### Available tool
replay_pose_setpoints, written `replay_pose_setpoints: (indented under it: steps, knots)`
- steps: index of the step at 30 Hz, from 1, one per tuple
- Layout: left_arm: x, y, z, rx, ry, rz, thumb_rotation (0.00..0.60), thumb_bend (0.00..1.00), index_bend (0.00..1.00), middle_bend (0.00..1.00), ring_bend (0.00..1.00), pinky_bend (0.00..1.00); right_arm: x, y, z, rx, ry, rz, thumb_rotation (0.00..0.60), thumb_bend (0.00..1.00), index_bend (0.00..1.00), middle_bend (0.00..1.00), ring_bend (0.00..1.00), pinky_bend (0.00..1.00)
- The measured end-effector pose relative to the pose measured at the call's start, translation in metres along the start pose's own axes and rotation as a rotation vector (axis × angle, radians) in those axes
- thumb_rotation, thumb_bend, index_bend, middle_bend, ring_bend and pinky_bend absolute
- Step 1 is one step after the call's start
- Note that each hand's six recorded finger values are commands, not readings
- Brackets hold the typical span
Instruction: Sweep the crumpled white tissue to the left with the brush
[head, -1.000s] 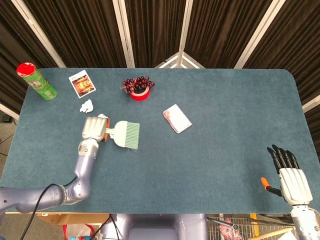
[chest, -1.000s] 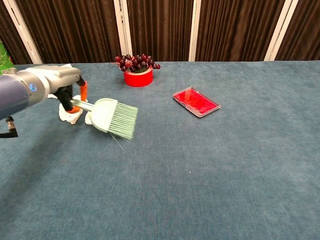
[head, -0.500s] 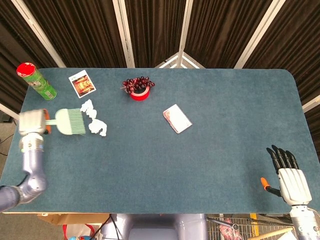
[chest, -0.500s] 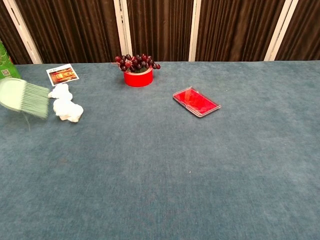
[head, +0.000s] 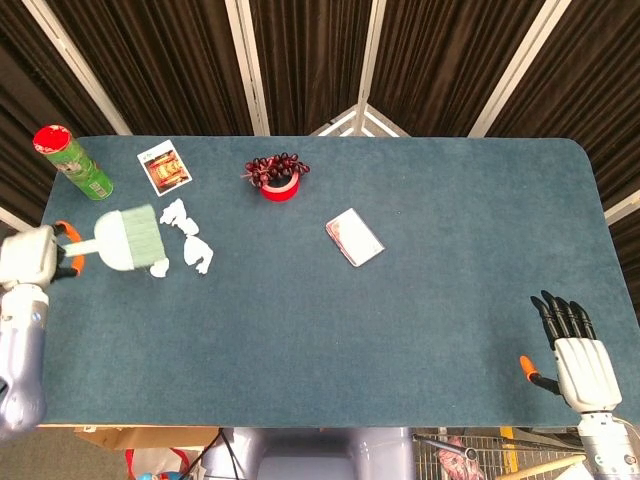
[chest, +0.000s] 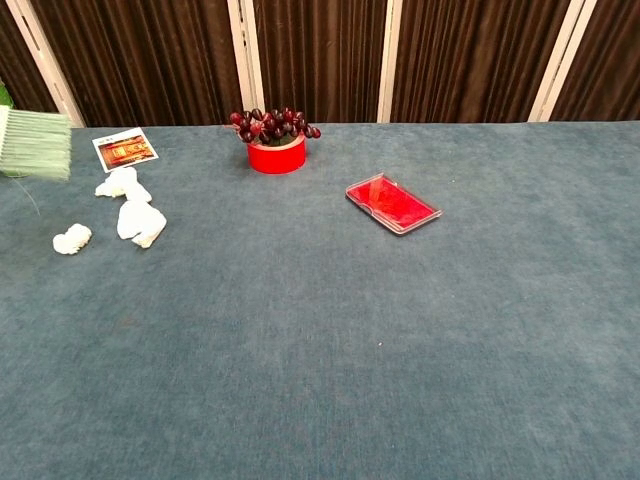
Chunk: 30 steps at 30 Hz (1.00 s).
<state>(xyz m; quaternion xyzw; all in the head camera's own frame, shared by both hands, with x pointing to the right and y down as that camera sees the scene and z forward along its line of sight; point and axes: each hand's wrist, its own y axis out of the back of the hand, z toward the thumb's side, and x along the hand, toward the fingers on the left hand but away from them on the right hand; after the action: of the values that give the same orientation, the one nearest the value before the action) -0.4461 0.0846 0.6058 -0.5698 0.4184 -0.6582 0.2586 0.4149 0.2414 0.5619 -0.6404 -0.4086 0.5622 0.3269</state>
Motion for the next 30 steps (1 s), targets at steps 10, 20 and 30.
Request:
replay_pose_setpoints:
  steps: [10,20,30]
  knots:
    - [-0.094,-0.061,0.011,0.023,-0.184,-0.199,0.6,0.33,0.5,1.0,1.0,1.0,0.0,-0.001,0.003,0.008,0.005,0.008,0.6,0.32,0.0,0.0,0.0,0.0]
    - [-0.122,-0.08,0.004,0.042,-0.203,-0.243,0.6,0.02,0.11,0.66,0.72,0.83,0.001,-0.002,0.001,0.009,-0.005,0.014,0.6,0.32,0.0,0.0,0.0,0.0]
    - [-0.138,-0.043,-0.003,-0.046,-0.295,-0.038,0.6,0.01,0.0,0.0,0.0,0.09,0.0,0.001,0.002,0.033,0.017,-0.006,0.6,0.32,0.0,0.0,0.0,0.0]
